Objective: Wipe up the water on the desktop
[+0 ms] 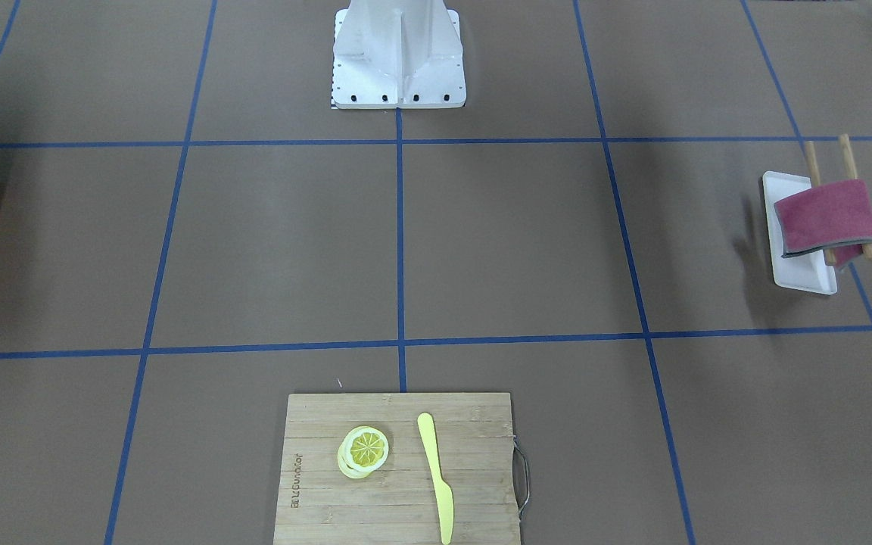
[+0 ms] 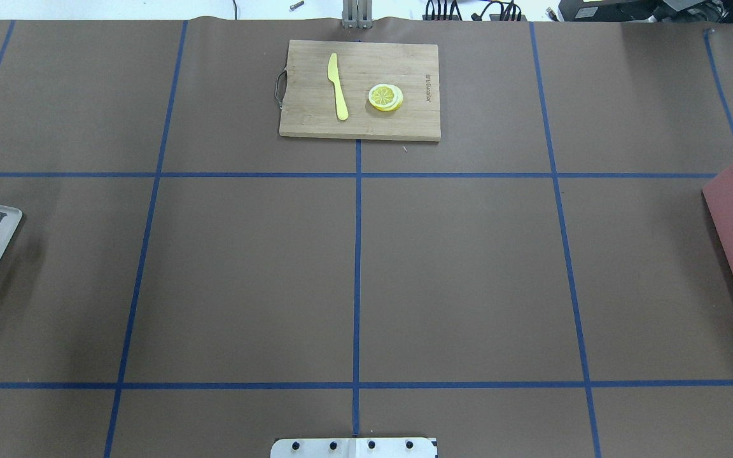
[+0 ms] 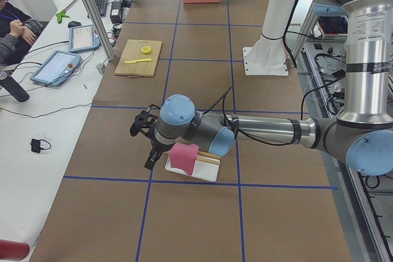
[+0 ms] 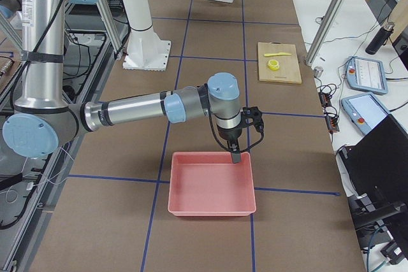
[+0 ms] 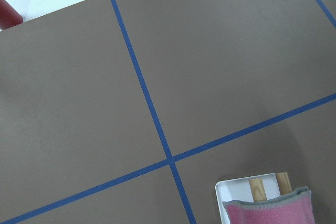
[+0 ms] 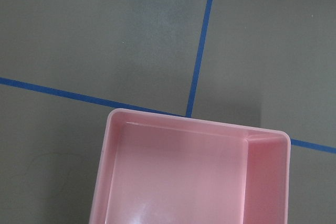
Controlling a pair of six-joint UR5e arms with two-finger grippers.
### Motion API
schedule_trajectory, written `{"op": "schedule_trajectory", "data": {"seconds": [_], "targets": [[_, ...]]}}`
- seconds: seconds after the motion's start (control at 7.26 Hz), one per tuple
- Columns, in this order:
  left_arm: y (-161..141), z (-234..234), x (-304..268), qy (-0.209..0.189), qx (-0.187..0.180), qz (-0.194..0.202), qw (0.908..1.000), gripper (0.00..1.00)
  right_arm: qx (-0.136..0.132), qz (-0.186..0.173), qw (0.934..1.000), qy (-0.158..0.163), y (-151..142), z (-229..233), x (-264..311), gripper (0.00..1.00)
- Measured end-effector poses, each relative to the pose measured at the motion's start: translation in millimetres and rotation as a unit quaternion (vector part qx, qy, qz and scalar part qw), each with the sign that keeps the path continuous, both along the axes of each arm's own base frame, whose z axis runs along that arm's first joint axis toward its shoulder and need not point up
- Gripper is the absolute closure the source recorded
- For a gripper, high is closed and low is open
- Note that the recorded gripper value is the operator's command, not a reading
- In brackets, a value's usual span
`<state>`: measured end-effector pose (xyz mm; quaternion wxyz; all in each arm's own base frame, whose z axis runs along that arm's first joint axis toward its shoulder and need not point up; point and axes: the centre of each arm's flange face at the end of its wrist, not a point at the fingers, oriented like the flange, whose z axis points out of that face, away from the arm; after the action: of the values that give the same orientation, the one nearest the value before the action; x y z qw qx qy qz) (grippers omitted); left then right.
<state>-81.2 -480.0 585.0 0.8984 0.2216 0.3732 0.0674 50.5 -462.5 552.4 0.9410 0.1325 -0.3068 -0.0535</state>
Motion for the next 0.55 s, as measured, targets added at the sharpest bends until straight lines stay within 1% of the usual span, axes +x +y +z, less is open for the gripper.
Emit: {"op": "schedule_trajectory", "data": {"seconds": [0.28, 0.55], "targets": [[1.3, 11.5, 11.7, 0.013, -0.036, -0.011, 0.9992, 0.02, 0.006, 0.005, 1.0, 0.004, 2.6, 4.6, 1.1, 0.0], [-1.0, 13.4, 42.1, 0.027, -0.062, -0.005, 0.9977, 0.02, 0.007, 0.005, 1.0, 0.004, 2.8, 5.5, 1.1, 0.0]]}}
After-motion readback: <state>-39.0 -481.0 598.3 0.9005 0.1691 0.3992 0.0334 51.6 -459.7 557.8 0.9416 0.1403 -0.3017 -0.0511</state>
